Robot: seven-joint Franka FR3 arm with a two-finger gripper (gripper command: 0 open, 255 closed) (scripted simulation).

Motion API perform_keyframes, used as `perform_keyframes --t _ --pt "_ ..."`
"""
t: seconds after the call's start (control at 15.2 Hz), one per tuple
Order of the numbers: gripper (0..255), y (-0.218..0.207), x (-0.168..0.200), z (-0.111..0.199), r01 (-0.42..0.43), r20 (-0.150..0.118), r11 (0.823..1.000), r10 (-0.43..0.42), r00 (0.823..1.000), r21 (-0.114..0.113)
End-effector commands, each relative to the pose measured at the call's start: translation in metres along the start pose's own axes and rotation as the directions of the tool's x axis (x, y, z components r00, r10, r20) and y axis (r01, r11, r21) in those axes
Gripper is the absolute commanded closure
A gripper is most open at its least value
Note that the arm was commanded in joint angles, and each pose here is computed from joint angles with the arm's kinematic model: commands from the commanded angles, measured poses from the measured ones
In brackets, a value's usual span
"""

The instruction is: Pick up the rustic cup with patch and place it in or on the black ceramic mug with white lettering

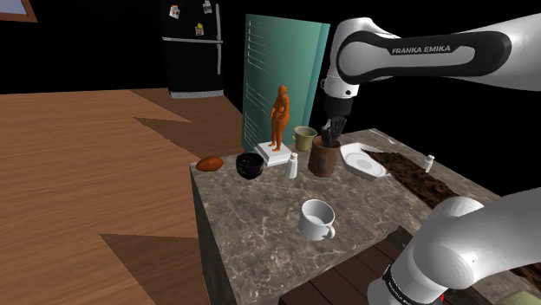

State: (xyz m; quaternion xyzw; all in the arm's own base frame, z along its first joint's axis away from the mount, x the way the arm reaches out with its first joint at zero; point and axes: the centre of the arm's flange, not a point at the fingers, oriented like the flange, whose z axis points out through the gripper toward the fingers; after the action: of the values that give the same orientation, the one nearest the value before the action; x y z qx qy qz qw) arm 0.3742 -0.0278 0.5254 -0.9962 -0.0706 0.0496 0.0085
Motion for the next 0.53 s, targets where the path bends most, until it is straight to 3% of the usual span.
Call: perform_keyframes --t 0.0,0.46 --pt "255 0.000 0.028 -0.004 0.000 0.000 1.000 0.000 1.000 0.000" --pt "255 0.003 0.119 -0.018 0.000 0.000 1.000 0.000 1.000 0.000"
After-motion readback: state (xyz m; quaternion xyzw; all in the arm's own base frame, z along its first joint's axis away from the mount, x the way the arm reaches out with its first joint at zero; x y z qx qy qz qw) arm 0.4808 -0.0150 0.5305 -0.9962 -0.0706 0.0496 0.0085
